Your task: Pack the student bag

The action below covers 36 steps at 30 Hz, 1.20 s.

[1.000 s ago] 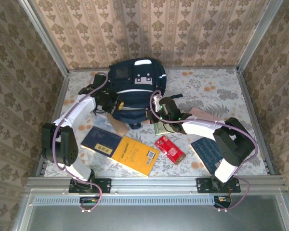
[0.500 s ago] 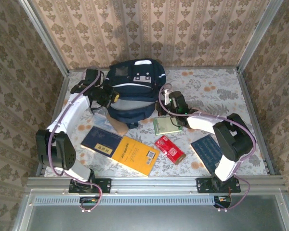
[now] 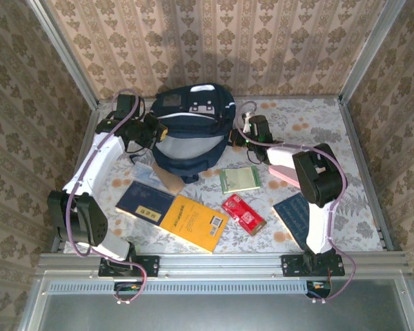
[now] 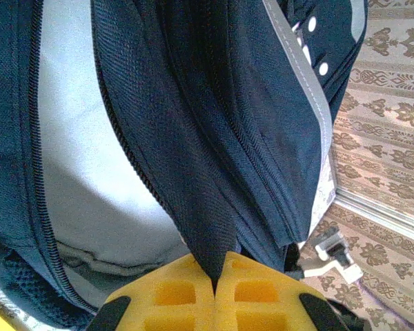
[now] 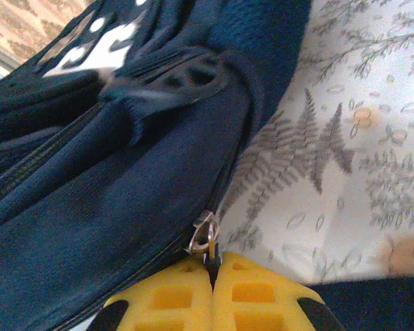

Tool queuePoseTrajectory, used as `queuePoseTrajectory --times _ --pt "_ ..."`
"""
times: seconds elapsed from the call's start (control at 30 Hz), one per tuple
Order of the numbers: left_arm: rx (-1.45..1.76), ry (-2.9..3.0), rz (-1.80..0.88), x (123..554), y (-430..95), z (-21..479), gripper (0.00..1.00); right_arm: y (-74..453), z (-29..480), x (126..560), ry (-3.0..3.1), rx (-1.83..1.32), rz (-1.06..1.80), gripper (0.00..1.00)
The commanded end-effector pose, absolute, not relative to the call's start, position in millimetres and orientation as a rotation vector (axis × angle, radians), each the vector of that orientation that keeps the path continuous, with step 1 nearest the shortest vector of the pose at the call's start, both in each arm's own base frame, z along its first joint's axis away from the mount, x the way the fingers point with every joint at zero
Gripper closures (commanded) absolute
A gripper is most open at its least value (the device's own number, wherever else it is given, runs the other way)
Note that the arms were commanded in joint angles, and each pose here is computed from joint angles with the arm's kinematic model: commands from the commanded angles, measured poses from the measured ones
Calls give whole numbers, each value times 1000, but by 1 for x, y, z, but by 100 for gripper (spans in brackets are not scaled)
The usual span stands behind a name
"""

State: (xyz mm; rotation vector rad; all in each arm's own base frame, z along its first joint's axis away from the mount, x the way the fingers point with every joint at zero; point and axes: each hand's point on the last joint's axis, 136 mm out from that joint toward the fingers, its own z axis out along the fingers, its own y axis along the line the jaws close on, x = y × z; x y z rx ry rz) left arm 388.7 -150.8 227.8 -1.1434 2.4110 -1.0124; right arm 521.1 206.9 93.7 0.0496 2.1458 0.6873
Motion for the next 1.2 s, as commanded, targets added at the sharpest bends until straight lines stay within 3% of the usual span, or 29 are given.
queuePoseTrajectory --times 0.0,0.1,0.23,0.37,0.5,0.63,0.83,0.93,1.17 --pt "-1079 2300 -1027 390 -138 271 100 182 99 559 2105 187 694 98" --pt "-1076 2298 -1025 390 -139 272 100 176 98 578 2104 223 726 95" --pt "-1077 2288 -1018 393 -139 275 100 175 104 588 2095 210 743 76" --pt "-1076 2292 -1021 398 -144 275 100 169 116 581 2084 185 711 63" --pt "-1094 2266 -1048 410 -150 273 100 169 134 556 2066 170 719 58" --pt "-1048 2284 -1069 421 -167 277 100 180 154 512 2059 125 690 61" --pt "-965 2335 -1072 423 -198 276 100 229 205 437 1960 -101 685 77" --pt "-947 2339 -1103 421 -211 274 100 258 216 406 1930 -141 838 87" --pt "-862 2353 -1117 410 -234 280 100 302 193 396 1987 -76 1064 84"
